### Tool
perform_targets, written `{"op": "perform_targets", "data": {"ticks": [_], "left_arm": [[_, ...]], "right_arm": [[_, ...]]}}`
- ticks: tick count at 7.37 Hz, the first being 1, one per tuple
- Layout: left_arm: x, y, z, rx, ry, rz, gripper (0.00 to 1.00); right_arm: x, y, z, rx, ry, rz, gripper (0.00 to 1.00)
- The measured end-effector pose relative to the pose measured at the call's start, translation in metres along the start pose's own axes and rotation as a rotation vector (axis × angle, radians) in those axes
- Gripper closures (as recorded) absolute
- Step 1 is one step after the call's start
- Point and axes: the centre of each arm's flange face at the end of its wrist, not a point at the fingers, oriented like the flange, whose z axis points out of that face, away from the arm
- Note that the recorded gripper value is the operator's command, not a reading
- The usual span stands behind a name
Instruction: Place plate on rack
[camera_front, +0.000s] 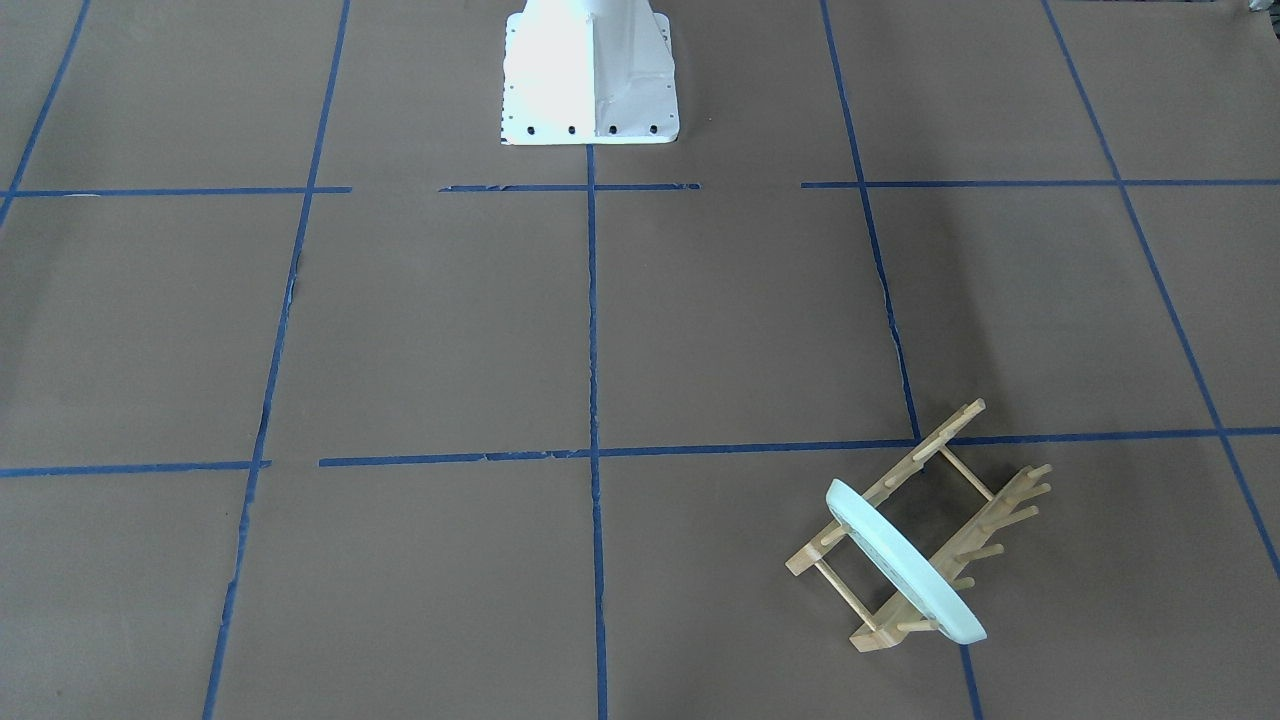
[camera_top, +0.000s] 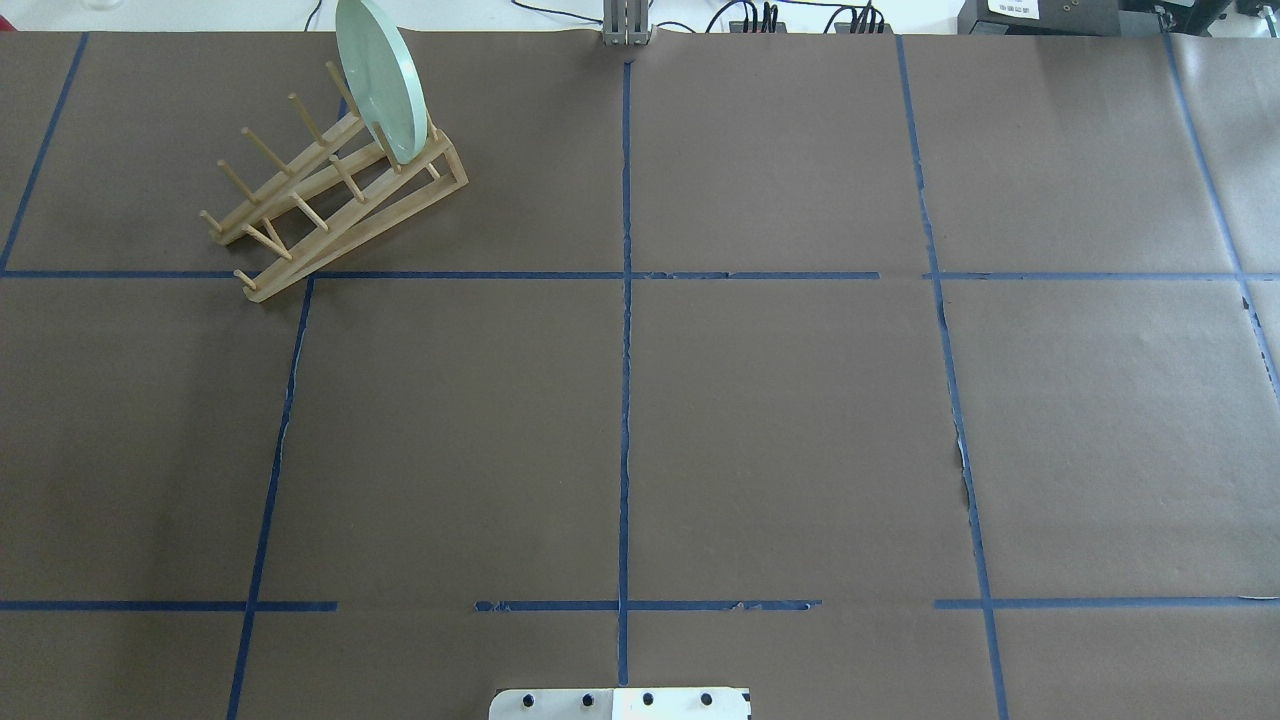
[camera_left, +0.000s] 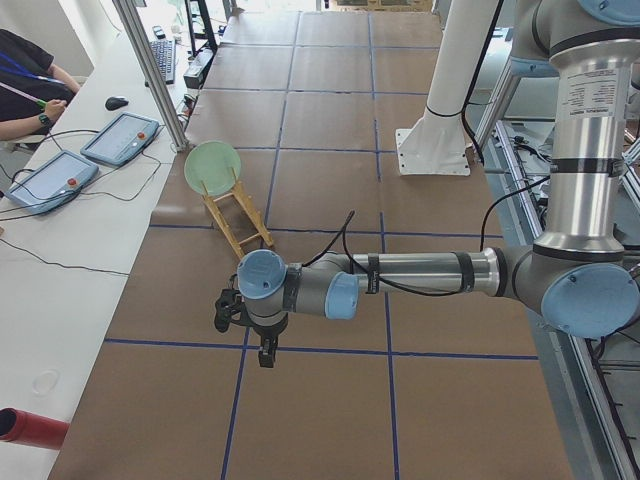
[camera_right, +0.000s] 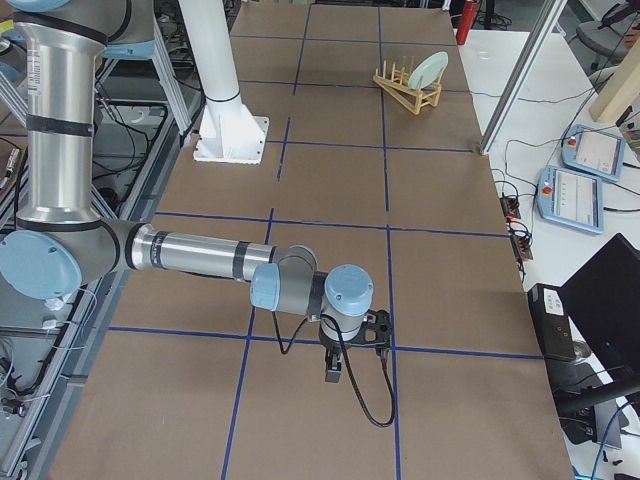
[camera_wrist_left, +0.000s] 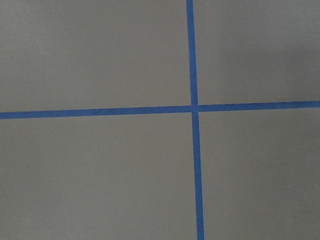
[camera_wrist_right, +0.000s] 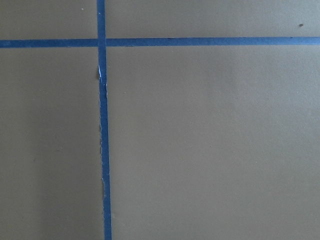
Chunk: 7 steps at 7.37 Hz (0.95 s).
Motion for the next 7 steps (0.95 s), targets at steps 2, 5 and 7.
{"op": "perform_targets", "data": {"ticks": [2, 5, 7], "left_arm": [[-0.0012, 0.0062, 0.0015, -0.009, -0.001, -0.010, 0.00], [0.0020, 0.0029, 0.0003, -0.009, 0.004, -0.008, 0.00], [0.0048, 0.0013, -0.0023, -0.005, 0.004, -0.003, 0.00]], "right_arm": [[0.0002, 0.0001, 0.0002, -0.001, 0.000, 0.000, 0.00], [0.0003, 0.0001, 0.0003, -0.001, 0.000, 0.001, 0.00], [0.0001, 0.0000, 0.0001, 0.000, 0.000, -0.001, 0.00]]}}
